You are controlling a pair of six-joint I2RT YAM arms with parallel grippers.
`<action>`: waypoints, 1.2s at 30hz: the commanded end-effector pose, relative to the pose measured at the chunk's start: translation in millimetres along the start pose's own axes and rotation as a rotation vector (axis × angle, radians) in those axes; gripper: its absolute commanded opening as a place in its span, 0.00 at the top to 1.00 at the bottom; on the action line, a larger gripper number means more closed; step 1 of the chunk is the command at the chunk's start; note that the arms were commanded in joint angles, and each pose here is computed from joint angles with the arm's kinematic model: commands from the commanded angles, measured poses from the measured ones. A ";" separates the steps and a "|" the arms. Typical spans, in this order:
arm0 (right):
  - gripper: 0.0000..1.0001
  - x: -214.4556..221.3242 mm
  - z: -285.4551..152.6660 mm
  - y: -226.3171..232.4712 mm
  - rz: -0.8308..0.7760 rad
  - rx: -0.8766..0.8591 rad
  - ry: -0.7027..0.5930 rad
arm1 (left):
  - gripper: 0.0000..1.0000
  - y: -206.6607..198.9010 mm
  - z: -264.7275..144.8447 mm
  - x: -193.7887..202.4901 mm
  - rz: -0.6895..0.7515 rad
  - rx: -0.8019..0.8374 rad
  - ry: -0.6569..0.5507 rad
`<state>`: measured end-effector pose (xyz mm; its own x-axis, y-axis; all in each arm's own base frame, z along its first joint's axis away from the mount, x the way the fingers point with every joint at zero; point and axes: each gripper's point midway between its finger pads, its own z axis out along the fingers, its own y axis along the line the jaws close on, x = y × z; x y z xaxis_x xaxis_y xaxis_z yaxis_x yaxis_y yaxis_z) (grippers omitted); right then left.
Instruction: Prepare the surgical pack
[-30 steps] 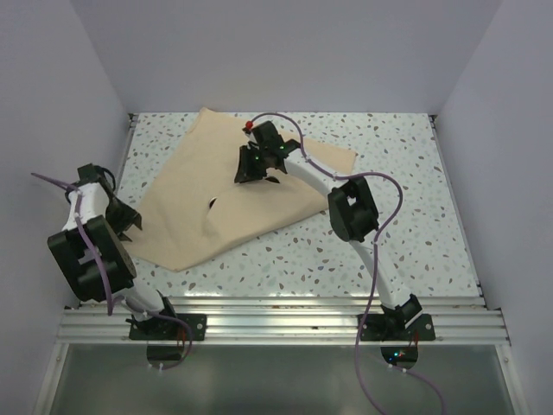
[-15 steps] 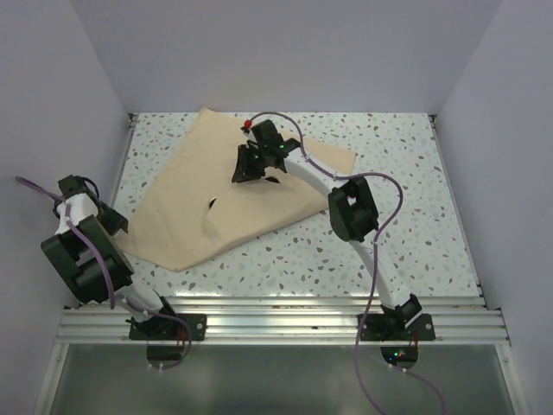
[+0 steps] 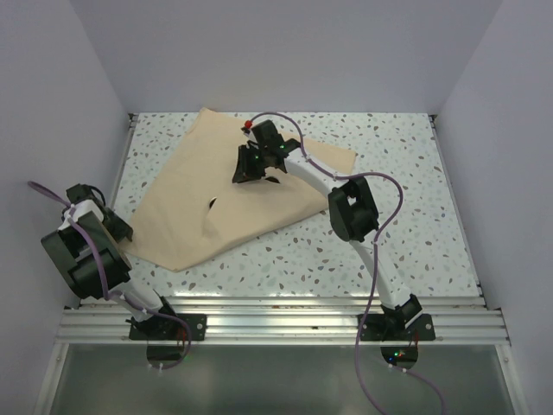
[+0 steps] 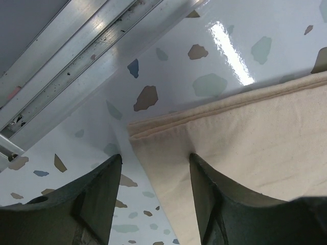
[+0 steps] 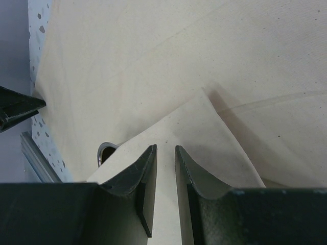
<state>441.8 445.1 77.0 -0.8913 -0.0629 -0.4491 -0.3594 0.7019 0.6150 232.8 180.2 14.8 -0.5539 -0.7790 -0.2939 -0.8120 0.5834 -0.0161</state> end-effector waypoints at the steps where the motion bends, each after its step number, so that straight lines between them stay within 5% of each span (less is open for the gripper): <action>1: 0.75 -7.9 -9.6 12.5 -0.008 -0.038 -0.019 | 0.41 6.1 6.8 -14.6 0.005 -0.021 -0.052; 13: 0.75 -5.8 -8.9 10.1 -0.008 -0.030 -0.013 | 0.55 -0.5 28.1 -10.2 -0.006 0.005 -0.043; 24: 0.75 -6.9 -6.8 5.8 -0.001 -0.014 -0.014 | 0.99 -14.8 4.0 0.1 0.000 0.053 -0.045; 36: 0.75 -0.6 2.8 -6.5 0.018 0.014 0.005 | 1.00 -52.8 -60.2 11.8 0.002 0.152 -0.081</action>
<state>439.0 441.8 68.5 -0.9002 -0.0676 -0.4302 -0.3453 0.7128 0.6104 251.7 137.8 51.4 -0.5389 -0.7497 -0.3842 -0.7724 0.6217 -0.1297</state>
